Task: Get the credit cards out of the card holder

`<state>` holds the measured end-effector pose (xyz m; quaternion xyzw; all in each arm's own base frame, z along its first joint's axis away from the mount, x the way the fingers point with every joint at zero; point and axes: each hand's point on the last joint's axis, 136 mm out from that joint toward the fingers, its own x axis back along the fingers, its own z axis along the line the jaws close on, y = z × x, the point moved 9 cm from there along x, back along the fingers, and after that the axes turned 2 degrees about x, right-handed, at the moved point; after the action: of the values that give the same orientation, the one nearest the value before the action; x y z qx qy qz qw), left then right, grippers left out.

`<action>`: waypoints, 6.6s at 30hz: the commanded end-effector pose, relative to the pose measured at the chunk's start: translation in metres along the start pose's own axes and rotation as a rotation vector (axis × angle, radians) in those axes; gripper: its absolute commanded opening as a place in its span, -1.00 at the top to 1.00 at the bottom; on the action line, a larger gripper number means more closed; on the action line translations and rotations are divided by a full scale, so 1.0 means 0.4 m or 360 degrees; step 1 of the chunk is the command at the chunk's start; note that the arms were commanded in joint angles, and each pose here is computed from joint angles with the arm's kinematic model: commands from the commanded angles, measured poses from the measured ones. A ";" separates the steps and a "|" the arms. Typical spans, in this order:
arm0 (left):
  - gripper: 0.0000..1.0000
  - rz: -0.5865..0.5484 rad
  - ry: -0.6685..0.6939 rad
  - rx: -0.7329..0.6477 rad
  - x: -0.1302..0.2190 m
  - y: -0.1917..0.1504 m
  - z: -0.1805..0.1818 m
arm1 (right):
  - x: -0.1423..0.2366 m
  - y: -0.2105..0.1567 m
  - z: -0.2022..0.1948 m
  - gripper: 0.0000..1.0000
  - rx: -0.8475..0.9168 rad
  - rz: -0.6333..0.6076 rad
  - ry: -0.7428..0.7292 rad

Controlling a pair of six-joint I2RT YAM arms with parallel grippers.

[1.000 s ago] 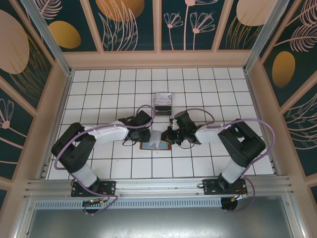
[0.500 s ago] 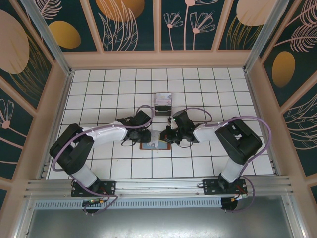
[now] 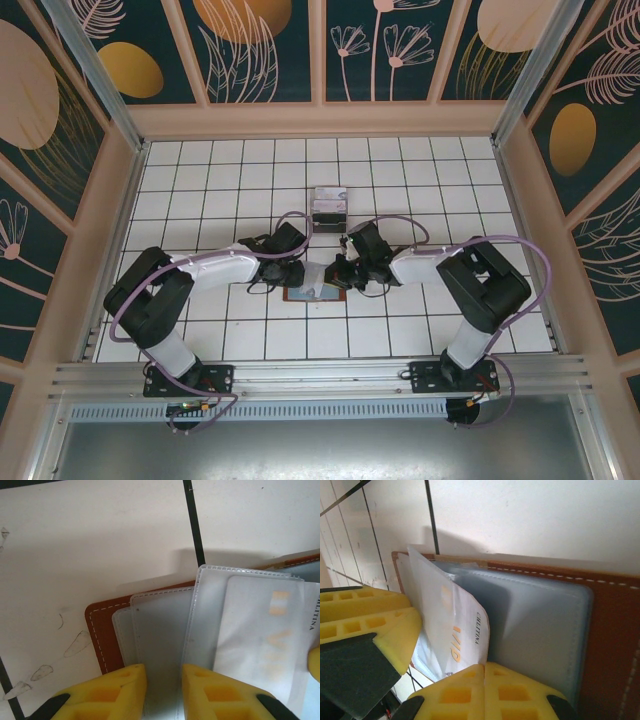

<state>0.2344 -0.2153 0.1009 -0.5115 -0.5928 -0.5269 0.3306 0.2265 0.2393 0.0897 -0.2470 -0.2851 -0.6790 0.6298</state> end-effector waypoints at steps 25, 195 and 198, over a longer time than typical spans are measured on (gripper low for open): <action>0.45 0.0196 0.0178 -0.0036 -0.046 -0.050 0.046 | -0.027 0.005 0.007 0.75 -0.0094 -0.0021 0.0092; 0.20 -0.0104 -0.0106 0.0188 0.092 -0.040 0.114 | 0.214 0.399 0.319 0.30 0.2128 -0.0418 -0.0960; 0.10 -0.0158 -0.0003 0.0205 0.098 -0.035 0.128 | 0.235 0.350 0.275 0.29 0.1995 -0.0480 -0.0961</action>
<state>0.2123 -0.1565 0.1138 -0.4786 -0.6431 -0.4882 0.3450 0.3655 0.2516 0.2357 0.0371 -0.8300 -0.2977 0.4702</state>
